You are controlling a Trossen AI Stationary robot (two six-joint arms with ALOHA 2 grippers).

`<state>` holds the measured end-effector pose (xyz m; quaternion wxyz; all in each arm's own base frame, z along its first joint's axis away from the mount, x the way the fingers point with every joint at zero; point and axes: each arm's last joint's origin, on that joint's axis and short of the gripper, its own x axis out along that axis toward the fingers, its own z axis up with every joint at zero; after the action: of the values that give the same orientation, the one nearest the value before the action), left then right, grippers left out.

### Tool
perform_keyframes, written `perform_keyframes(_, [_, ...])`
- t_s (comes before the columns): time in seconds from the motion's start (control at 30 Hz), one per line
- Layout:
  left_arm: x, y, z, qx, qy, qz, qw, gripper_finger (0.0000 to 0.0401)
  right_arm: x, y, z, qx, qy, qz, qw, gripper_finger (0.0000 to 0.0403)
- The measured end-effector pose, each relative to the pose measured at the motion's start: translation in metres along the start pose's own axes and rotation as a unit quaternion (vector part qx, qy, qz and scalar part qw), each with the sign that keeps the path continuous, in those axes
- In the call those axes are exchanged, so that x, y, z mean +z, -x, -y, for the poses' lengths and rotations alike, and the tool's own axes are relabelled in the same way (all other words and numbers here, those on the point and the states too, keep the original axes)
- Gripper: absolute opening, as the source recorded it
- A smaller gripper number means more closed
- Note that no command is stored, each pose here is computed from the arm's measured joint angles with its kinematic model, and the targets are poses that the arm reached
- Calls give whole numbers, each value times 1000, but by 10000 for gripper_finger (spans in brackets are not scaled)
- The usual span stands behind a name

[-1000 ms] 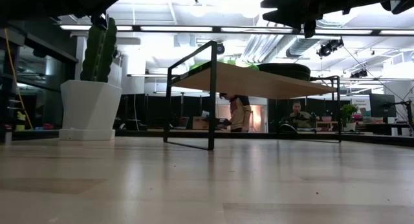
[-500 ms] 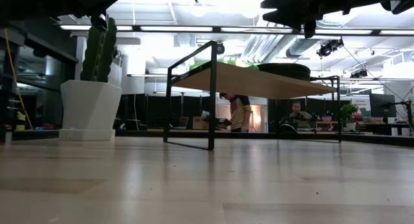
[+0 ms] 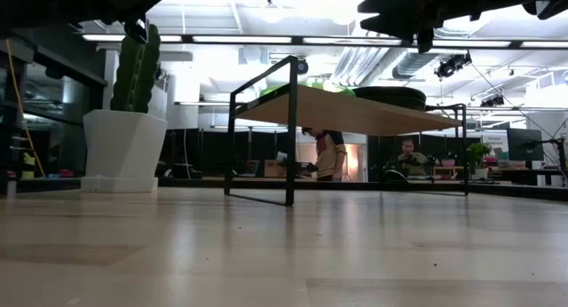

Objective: Place and stack plates onto a shelf
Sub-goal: Return to Home Position

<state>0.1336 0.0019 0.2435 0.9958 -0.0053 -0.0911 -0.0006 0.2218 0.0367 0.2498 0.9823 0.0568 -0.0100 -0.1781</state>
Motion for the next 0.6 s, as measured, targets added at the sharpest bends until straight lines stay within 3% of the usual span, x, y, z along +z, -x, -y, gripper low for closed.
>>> perform_keyframes(0.5, [0, 1, 18, -51, 8, 0, 999, 0, 0, 0, 0, 0, 1, -1, 1000, 163])
perform_keyframes(0.6, [-7, 5, 22, -66, 16, 39, 997, 0, 0, 0, 0, 0, 1, -1, 1000, 163])
